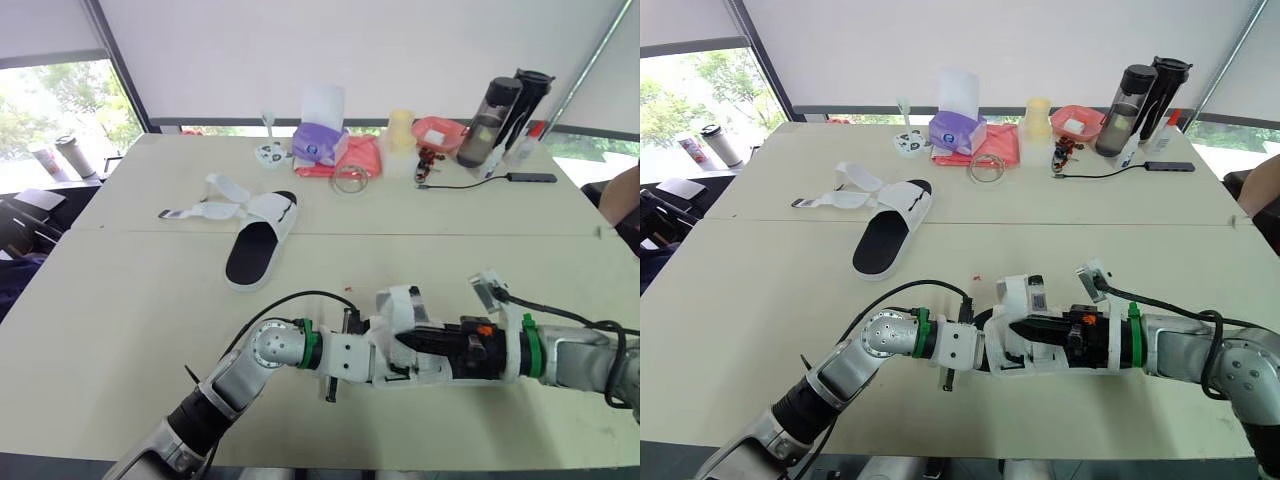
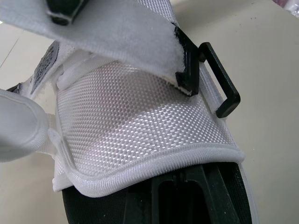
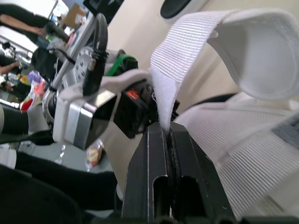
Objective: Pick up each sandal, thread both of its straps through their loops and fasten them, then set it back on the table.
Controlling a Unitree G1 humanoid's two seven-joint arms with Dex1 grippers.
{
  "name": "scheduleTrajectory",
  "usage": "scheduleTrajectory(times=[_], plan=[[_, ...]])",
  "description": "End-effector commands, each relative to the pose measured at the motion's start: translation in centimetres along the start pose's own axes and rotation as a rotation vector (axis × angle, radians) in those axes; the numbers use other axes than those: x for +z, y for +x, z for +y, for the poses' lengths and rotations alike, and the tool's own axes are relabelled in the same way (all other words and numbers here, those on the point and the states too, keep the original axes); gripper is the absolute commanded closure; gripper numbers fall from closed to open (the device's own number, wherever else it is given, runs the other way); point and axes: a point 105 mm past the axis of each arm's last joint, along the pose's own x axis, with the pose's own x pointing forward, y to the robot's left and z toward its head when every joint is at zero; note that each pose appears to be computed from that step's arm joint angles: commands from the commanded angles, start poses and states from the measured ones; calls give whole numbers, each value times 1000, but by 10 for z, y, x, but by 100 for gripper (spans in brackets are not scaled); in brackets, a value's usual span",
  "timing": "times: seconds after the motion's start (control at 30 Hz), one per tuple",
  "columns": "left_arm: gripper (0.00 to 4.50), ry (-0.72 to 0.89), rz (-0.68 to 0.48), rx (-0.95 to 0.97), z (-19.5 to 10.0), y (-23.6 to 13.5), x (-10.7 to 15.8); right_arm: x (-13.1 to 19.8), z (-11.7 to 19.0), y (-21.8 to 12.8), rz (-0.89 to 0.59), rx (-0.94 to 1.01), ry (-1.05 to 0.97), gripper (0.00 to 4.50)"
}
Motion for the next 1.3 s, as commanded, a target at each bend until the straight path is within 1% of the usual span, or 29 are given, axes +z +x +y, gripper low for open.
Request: scheduleTrajectory(times=[0.03,0.23,0.4,0.87,1.3], plan=[[450,-46,82,-13,-7,-1,-21,2,1,-1,19,18,-20,446],[450,-49,86,-8,-8,-3,-21,-3,-2,3,39,22,-19,446],[450,-48,87,-6,-8,-3,-20,11,2,8,-26,52,-20,446],[450,-47,90,-7,-8,-3,-20,4,9,10,12,87,-6,446],[450,-50,93,-4,-8,-3,-22,3,11,14,12,100,5,446]])
